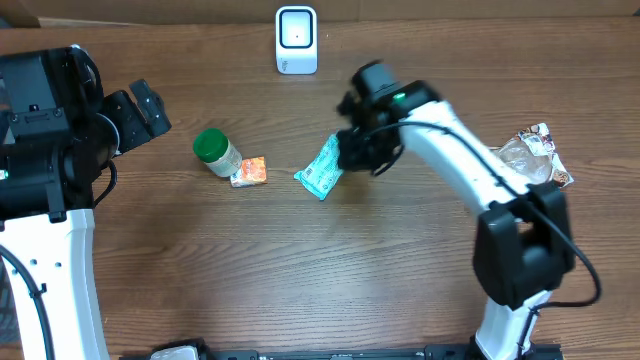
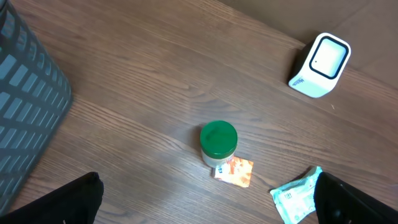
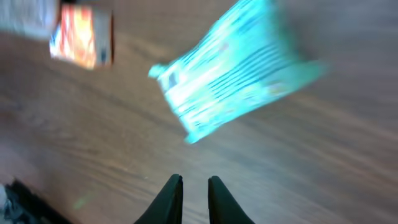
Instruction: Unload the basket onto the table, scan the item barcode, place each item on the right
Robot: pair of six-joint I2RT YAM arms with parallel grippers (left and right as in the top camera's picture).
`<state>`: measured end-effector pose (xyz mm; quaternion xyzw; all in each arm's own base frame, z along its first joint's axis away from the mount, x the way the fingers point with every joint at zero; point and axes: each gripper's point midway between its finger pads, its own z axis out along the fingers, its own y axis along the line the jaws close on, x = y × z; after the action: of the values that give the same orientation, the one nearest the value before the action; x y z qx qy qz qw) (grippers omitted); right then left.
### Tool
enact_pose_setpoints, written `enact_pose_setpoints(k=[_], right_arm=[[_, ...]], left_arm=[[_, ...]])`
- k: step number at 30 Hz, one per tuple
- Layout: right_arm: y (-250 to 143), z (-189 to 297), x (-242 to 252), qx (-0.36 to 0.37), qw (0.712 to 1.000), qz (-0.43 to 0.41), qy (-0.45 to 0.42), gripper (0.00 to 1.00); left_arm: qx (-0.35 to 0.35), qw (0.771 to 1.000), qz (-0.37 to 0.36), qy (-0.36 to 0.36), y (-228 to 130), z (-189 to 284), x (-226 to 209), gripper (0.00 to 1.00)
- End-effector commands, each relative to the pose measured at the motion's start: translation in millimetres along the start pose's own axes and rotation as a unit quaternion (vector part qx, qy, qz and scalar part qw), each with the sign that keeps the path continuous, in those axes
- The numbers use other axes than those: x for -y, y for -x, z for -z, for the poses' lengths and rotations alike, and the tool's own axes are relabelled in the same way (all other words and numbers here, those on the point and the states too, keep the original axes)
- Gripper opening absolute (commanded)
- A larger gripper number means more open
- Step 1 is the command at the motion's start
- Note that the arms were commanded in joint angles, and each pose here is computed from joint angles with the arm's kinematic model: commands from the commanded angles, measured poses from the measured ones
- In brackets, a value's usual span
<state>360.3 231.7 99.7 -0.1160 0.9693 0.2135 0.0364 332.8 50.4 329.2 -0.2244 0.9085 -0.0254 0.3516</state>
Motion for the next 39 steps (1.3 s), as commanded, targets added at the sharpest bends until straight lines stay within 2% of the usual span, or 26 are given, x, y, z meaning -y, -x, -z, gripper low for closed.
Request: enact_pose_setpoints(k=[1, 6, 15, 20, 28, 35, 39], right_arm=[[23, 30, 24, 0.051, 0.999, -0.005, -0.009, 0.15], [50, 42, 48, 0.104, 0.994, -0.019, -0.015, 0.14], [94, 23, 37, 0.173, 0.985, 0.021, 0.000, 0.11], [105, -11, 33, 0.172, 0.985, 0.021, 0.006, 0.11], [119, -37, 19, 0.189, 0.982, -0.001, 0.032, 0.06], [111, -72, 2, 0.173, 0.985, 0.021, 0.015, 0.05], [97, -93, 12, 0.139, 0.990, 0.011, 0.000, 0.05]], left_arm=[[-0.001, 1.000, -0.003, 0.005, 0, -2, -3, 1.00], [-0.001, 1.000, -0.003, 0.005, 0, -2, -2, 1.00], [-0.001, 1.000, -0.003, 0.005, 0, -2, -3, 1.00], [-0.001, 1.000, -0.002, 0.005, 0, -2, -3, 1.00], [-0.001, 1.000, -0.002, 0.005, 0, -2, -3, 1.00], [-0.001, 1.000, -0.003, 0.005, 0, -2, -3, 1.00], [-0.001, 1.000, -0.002, 0.005, 0, -2, -2, 1.00]])
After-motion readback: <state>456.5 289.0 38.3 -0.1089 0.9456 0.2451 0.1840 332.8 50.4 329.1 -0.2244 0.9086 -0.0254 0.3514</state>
